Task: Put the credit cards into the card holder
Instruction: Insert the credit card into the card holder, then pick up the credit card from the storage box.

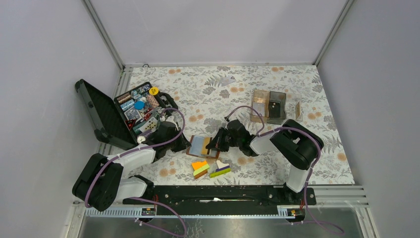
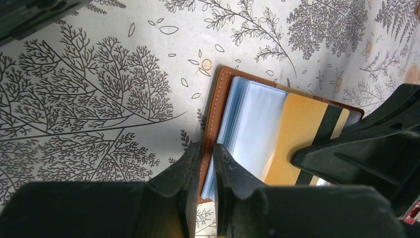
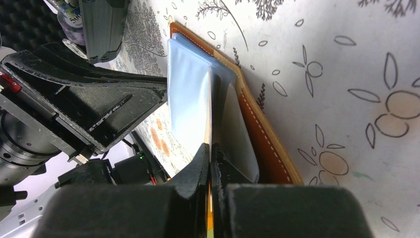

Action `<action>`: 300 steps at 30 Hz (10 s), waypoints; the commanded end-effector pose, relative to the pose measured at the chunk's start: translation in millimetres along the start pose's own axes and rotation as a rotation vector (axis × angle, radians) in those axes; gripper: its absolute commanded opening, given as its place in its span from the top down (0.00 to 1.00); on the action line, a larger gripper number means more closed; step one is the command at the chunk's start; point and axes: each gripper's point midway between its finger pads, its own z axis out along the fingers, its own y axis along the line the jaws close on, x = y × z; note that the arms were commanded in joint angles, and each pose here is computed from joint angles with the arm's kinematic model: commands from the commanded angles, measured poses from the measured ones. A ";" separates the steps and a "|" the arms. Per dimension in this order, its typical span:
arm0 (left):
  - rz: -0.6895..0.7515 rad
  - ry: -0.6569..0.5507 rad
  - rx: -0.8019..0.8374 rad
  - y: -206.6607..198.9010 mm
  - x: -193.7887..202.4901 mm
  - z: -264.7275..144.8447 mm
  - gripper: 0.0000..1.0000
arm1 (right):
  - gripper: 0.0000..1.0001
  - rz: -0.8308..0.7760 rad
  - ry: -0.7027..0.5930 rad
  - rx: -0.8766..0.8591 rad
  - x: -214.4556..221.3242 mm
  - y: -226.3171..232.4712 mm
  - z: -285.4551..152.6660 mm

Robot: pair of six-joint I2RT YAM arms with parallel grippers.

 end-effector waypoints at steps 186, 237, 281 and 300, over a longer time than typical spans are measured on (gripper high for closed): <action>0.247 -0.388 -0.192 -7.8 -141.9 -165.3 0.01 | 0.16 -0.286 -0.534 0.962 -233.3 -87.9 -285.0; 0.239 -0.359 -0.140 -10.0 -136.4 -159.2 0.01 | 0.37 -0.087 -0.453 1.491 -300.8 -217.8 -365.0; 0.206 -0.343 -0.023 -27.4 -126.4 -158.0 0.01 | 1.00 -0.117 -0.587 1.062 -307.2 -134.7 -345.4; -0.089 -0.131 0.426 -75.0 -47.0 -102.8 0.19 | 1.00 -0.375 -0.589 0.109 -181.9 54.4 -241.2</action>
